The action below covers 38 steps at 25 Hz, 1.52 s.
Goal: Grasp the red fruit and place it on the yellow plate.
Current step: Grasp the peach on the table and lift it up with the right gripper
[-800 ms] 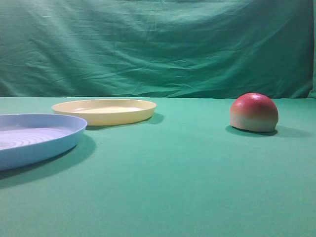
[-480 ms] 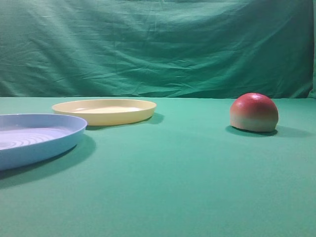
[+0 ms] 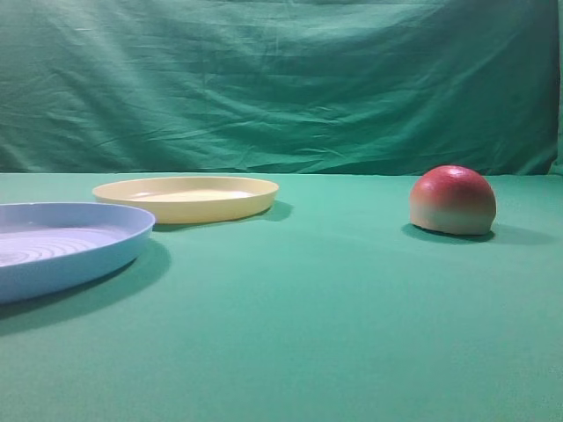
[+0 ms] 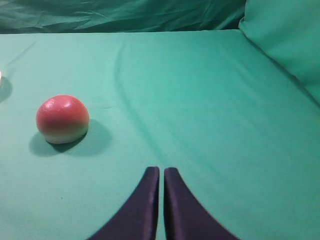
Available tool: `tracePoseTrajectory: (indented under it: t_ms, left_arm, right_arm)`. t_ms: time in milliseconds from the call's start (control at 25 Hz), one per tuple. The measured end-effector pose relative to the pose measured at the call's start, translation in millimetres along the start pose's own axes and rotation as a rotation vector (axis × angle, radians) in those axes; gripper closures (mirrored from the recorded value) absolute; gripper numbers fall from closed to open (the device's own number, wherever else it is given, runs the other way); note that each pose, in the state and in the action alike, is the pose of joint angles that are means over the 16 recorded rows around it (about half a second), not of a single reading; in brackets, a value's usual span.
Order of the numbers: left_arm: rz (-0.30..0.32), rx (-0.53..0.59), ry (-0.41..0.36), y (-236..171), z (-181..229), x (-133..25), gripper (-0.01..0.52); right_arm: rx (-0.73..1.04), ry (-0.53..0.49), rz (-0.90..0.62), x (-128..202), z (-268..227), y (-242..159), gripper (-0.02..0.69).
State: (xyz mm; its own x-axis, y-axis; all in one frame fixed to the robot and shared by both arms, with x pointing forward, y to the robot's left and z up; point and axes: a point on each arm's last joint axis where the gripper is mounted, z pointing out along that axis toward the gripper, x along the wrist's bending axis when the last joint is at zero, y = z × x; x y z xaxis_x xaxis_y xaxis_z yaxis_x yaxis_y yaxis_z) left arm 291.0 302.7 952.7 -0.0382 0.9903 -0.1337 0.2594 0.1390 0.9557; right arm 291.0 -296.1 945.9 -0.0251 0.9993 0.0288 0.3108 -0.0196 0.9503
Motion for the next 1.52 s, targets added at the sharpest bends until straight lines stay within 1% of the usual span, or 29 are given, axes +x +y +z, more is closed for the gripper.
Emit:
tracePoseTrajectory:
  t_ms: [200,440,680,840,960,1080,1280,1520]
  left_arm:
    - [0.000,0.000,0.000,0,0,0.0,0.514]
    - [0.000,0.000,0.000,0,0,0.0,0.514]
    - [0.000,0.000,0.000,0,0,0.0,0.514]
    - [0.000,0.000,0.000,0,0,0.0,0.514]
    - [0.000,0.000,0.000,0,0,0.0,0.514]
    - [0.000,0.000,0.000,0,0,0.0,0.514]
    - [0.000,0.000,0.000,0,0,0.0,0.514]
    - [0.000,0.000,0.000,0,0,0.0,0.514]
  right_arm:
    - [-0.039,0.001,0.011,0,0,3,0.665]
    - [-0.181,0.007,0.052,0,-2,17,0.665]
    - [-0.325,0.026,0.083,1,-11,48,0.665]
    - [-0.335,0.032,0.052,3,-16,76,0.665]
    - [-0.274,0.035,0.009,4,-14,99,0.665]
    - [-0.155,0.041,-0.043,7,-4,122,0.665]
    - [0.130,0.063,-0.118,10,28,151,0.665]
    - [0.451,0.114,-0.156,16,75,167,0.665]
